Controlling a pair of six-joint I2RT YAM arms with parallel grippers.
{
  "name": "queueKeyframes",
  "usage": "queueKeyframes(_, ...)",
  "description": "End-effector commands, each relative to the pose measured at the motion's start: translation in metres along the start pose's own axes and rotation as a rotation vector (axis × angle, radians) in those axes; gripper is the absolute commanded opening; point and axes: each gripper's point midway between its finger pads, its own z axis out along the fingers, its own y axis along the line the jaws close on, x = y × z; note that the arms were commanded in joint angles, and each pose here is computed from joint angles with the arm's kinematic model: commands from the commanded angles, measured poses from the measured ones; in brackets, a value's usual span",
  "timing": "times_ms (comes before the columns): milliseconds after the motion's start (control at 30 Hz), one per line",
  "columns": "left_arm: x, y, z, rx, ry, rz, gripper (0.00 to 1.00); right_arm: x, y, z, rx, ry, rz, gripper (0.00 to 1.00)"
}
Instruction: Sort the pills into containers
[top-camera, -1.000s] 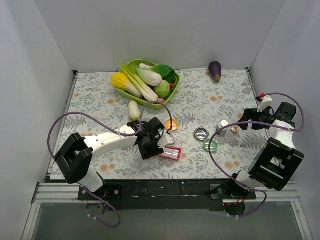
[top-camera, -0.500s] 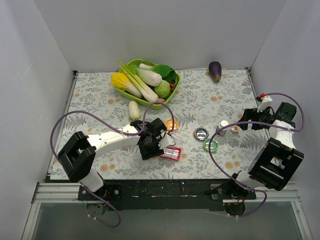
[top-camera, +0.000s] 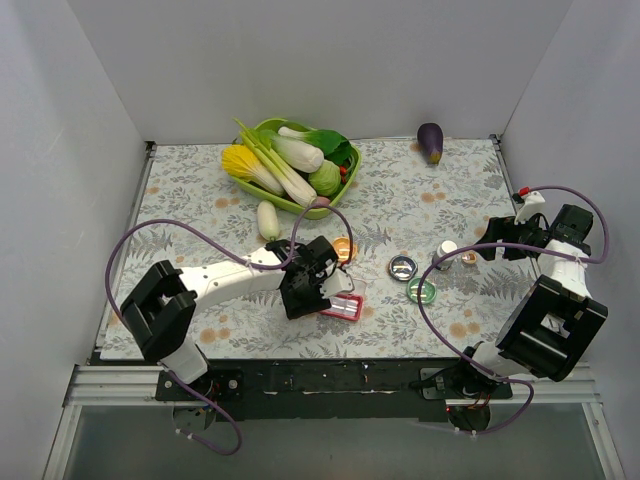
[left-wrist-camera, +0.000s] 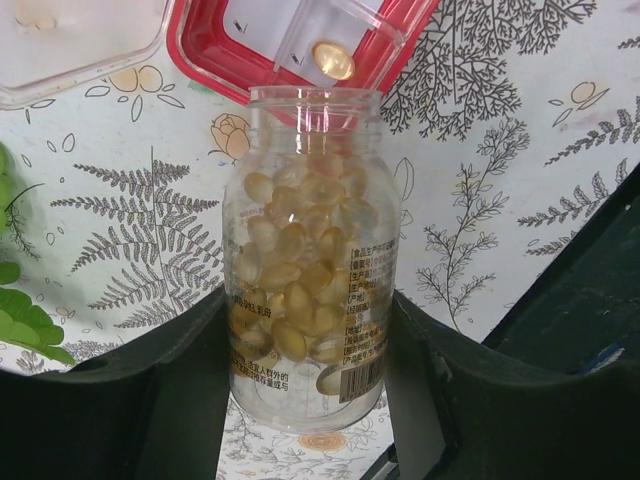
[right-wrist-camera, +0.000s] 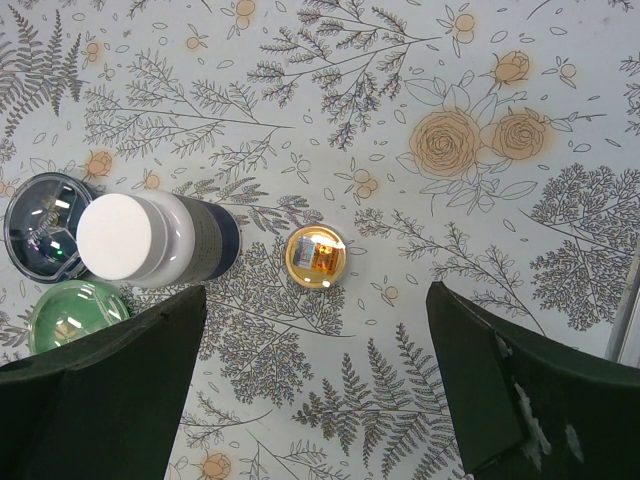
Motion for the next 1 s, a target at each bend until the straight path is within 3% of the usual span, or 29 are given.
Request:
queueKeyframes(0, -0.0103, 0.0078, -0.0106, -0.043, -0.019, 0.006, 0.0, -0.0004, 0.0001, -0.0007, -0.013, -0.014, -0.009, 0.98)
queueKeyframes(967, -0.0113, 0.0083, -0.0117, -0.069, 0.027, 0.044, 0.0, 0.0007, -0.0011, -0.0012, -0.013, -0.013, -0.004, 0.98)
